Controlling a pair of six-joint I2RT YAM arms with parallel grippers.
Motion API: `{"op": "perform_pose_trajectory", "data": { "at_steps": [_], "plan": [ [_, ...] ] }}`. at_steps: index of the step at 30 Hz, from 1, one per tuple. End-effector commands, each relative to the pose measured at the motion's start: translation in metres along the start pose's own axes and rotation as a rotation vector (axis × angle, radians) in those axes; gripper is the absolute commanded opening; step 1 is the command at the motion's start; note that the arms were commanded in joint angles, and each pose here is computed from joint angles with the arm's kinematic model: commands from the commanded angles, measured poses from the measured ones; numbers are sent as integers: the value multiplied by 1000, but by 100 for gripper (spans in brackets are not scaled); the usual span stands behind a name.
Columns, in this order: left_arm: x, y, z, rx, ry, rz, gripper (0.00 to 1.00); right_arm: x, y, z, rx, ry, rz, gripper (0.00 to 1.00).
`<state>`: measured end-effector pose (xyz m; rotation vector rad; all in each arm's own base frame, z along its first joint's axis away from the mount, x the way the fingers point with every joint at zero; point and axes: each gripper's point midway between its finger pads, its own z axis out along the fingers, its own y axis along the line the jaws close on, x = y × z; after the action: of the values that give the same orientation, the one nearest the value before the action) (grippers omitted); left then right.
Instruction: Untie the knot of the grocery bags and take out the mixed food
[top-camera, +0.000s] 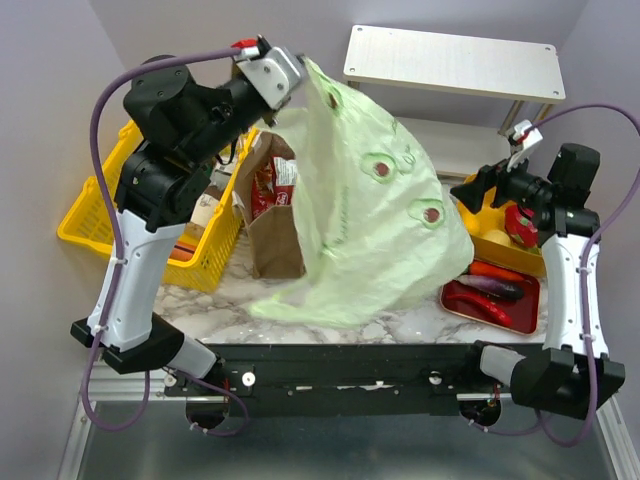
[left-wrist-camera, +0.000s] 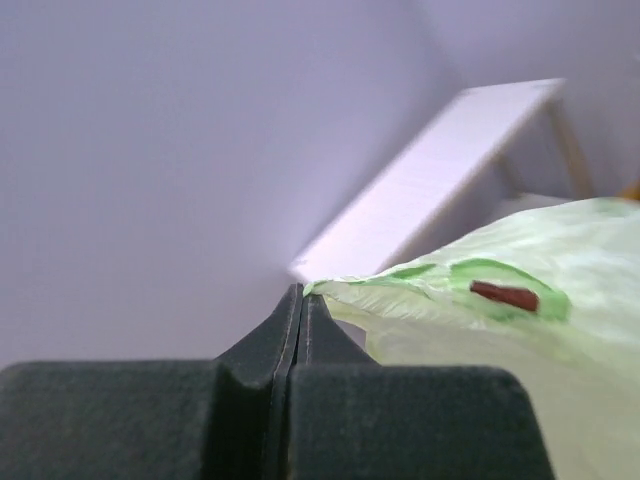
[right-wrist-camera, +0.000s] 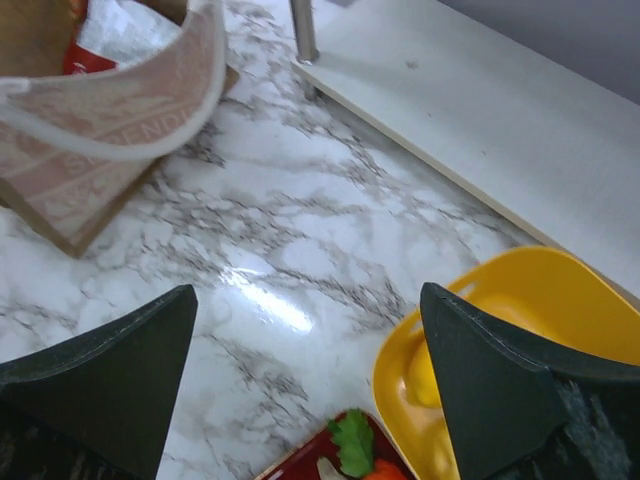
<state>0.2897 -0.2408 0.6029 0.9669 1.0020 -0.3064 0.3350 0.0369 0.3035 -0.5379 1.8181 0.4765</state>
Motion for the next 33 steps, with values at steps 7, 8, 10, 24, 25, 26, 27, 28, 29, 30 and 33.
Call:
{"op": "perform_pose_trajectory", "data": {
  "at_steps": [7,8,10,24,25,26,27,28,29,30,33],
  "plan": [
    [-20,174,-94,-912,164,281,0,-71,111,72,-389,-87,-190,100],
    [-22,176,-97,-924,166,291,0,-66,124,76,-428,-66,-244,100],
    [-29,181,-108,-958,171,325,0,-55,152,95,-516,-57,-449,100],
    [-34,196,-169,-1064,212,343,0,-27,234,182,-744,-5,-856,100],
    [-34,198,-172,-1073,208,333,0,-23,242,181,-779,-4,-869,100],
    [-34,200,-178,-1086,214,331,0,-25,245,182,-791,-12,-899,100],
    [-33,200,-180,-1088,217,328,0,-11,248,182,-828,35,-895,100],
    [-33,200,-180,-1083,212,325,0,1,252,189,-847,67,-907,100],
    [-31,200,-180,-1079,211,314,0,8,254,194,-850,82,-914,100],
    [-30,200,-180,-1076,211,312,0,15,255,197,-854,97,-917,100],
    [-32,198,-170,-1035,178,298,0,40,266,210,-872,156,-939,96]
  ]
}}
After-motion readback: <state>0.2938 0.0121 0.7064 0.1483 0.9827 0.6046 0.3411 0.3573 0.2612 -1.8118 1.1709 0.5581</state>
